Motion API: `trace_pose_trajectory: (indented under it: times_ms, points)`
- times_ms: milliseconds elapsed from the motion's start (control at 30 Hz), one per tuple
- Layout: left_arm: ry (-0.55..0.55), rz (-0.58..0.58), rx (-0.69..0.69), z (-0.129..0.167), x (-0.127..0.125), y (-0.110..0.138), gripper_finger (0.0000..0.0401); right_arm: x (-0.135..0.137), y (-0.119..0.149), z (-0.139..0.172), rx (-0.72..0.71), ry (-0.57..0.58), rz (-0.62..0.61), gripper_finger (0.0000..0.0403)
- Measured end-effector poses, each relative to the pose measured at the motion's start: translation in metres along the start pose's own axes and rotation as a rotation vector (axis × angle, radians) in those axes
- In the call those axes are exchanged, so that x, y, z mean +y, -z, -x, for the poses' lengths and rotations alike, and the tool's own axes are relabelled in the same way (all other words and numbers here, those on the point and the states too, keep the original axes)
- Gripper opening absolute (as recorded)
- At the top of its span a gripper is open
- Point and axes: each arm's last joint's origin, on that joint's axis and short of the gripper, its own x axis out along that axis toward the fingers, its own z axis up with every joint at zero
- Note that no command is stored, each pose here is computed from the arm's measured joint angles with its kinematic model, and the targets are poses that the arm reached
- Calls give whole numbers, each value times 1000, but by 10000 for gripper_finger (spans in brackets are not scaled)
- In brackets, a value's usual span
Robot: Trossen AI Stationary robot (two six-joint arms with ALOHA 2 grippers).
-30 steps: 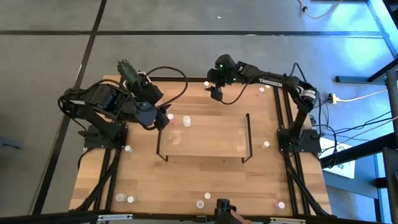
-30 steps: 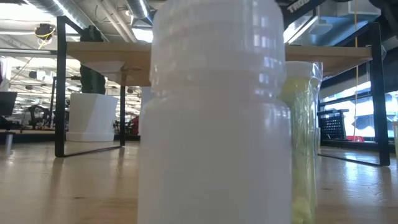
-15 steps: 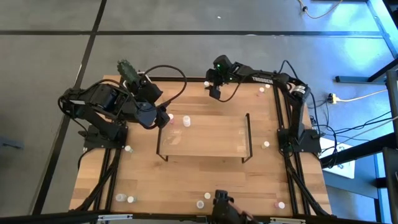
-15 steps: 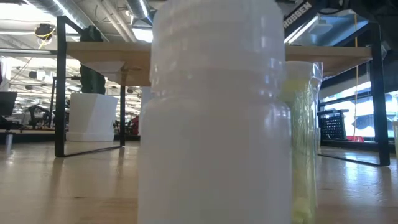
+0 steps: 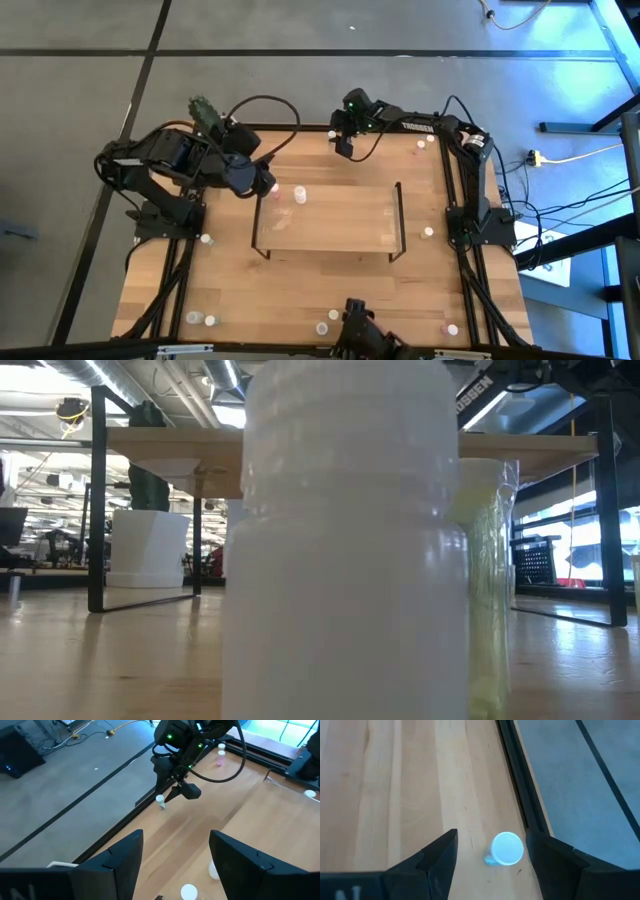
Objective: Pick and place medicine bottles onto shelf by color
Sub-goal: Put the top blue pill bottle on the shelf
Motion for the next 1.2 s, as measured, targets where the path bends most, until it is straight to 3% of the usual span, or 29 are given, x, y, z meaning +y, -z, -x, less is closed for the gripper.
trace_pose_trajectory:
  times_ms: [467,867,1200]
  points:
    - [-2,2,2,-1,1,0,222,-11,6,3,7,14,-24,237]
    - [-18,-4,-12,-1,1,-1,222,-9,16,-13,12,-55,-34,237]
    - [-19,-5,-13,-1,1,-1,222,-11,16,-16,5,-24,-27,237]
